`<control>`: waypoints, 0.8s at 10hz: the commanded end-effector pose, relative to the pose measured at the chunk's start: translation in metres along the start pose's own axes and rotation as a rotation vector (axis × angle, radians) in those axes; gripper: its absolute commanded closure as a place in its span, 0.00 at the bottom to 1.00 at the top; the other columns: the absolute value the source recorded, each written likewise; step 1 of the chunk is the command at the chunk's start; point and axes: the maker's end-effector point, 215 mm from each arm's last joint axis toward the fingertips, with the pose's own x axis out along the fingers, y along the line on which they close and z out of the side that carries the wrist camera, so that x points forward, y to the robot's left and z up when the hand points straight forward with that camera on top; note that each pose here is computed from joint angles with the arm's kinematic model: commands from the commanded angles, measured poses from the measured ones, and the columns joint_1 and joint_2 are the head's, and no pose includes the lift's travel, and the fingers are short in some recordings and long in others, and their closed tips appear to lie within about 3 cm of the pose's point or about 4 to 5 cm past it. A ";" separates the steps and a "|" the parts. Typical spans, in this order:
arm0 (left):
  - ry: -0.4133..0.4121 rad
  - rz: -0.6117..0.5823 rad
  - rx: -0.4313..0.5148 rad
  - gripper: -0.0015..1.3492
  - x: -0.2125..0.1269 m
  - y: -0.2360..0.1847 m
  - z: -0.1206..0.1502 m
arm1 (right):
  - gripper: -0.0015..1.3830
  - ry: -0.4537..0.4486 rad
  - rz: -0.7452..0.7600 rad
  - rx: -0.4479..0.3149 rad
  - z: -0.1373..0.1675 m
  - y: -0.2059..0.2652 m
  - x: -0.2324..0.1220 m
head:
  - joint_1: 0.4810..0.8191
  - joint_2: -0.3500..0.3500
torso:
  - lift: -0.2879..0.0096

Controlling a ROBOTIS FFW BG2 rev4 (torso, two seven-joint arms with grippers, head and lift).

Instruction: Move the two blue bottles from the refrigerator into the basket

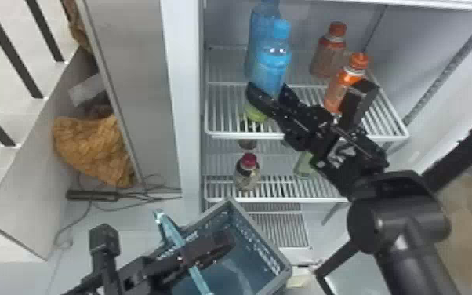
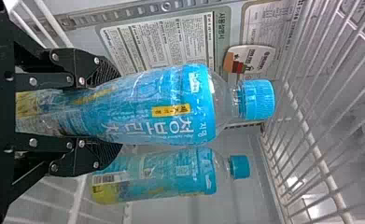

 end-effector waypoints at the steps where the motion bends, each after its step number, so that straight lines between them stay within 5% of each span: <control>1: 0.000 0.000 0.000 0.89 0.000 0.000 0.000 | 0.93 -0.013 0.002 0.003 0.006 0.004 -0.013 | 0.63 0.32 | 0.93; 8: 0.002 0.004 -0.003 0.89 -0.001 0.001 -0.002 | 0.93 0.004 0.064 0.073 0.014 0.054 -0.073 | 0.63 0.29 | 0.93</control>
